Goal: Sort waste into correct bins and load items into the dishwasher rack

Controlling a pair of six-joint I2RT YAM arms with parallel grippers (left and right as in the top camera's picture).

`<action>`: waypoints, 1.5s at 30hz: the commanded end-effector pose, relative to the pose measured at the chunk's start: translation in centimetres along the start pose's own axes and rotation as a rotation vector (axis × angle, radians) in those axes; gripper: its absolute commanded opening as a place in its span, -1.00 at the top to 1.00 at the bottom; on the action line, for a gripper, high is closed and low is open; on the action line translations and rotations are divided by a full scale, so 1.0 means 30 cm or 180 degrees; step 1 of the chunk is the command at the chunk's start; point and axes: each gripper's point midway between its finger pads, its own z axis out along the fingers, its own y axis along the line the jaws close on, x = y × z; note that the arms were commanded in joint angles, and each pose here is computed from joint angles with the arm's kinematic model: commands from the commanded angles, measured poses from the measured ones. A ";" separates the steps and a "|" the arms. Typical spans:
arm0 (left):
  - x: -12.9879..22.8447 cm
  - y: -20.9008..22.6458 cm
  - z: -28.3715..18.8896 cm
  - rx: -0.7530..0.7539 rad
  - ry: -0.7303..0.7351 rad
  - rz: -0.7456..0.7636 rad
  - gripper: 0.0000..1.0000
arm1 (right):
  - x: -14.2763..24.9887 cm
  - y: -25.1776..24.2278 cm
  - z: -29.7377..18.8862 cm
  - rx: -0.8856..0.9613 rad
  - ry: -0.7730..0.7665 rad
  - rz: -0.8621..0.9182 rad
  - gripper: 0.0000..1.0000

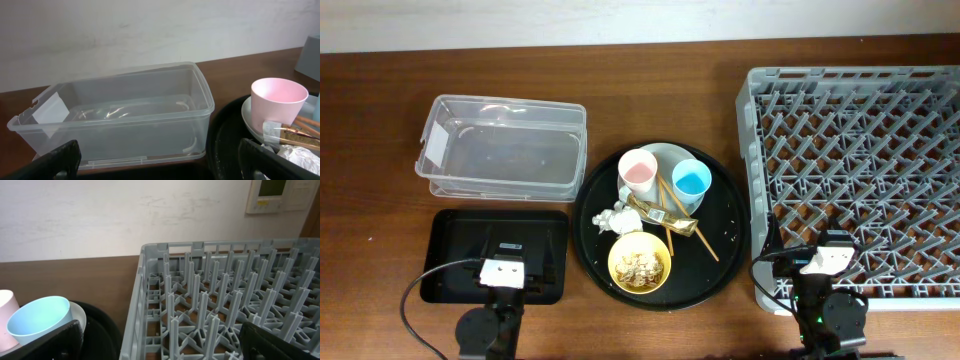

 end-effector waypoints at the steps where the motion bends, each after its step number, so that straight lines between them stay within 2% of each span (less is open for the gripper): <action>1: 0.008 0.000 0.001 -0.0010 0.0001 0.0042 -0.99 | 0.012 -0.003 0.001 0.0025 0.0031 0.0011 -0.97; 25: 0.006 -0.001 0.001 -0.0006 -0.0008 0.0041 -0.99 | 0.012 -0.003 0.001 0.0025 0.0031 0.0011 -0.97; 29: -0.011 -0.055 -0.002 0.0301 -0.0082 0.0041 -0.99 | 0.012 -0.003 0.001 0.0025 0.0031 0.0011 -0.97; 31: -0.063 -0.126 -0.016 0.0708 -0.0296 0.0007 -0.99 | 0.012 -0.003 0.001 0.0025 0.0031 0.0011 -0.97; 34: -0.194 -0.230 -0.076 0.1418 -0.0740 -0.0448 -0.99 | 0.012 -0.003 0.001 0.0025 0.0031 0.0011 -0.97; 36: -0.218 -0.287 -0.115 0.1824 -0.0769 -0.0634 -0.99 | 0.012 -0.003 0.001 0.0025 0.0031 0.0011 -0.97; 40: -0.223 -0.296 -0.122 0.1885 -0.0788 -0.0616 -0.99 | 0.012 -0.003 0.001 0.0025 0.0031 0.0011 -0.97; 45: -0.279 -0.350 -0.187 0.2308 -0.0977 -0.0513 -0.99 | 0.012 -0.003 0.001 0.0025 0.0031 0.0011 -0.97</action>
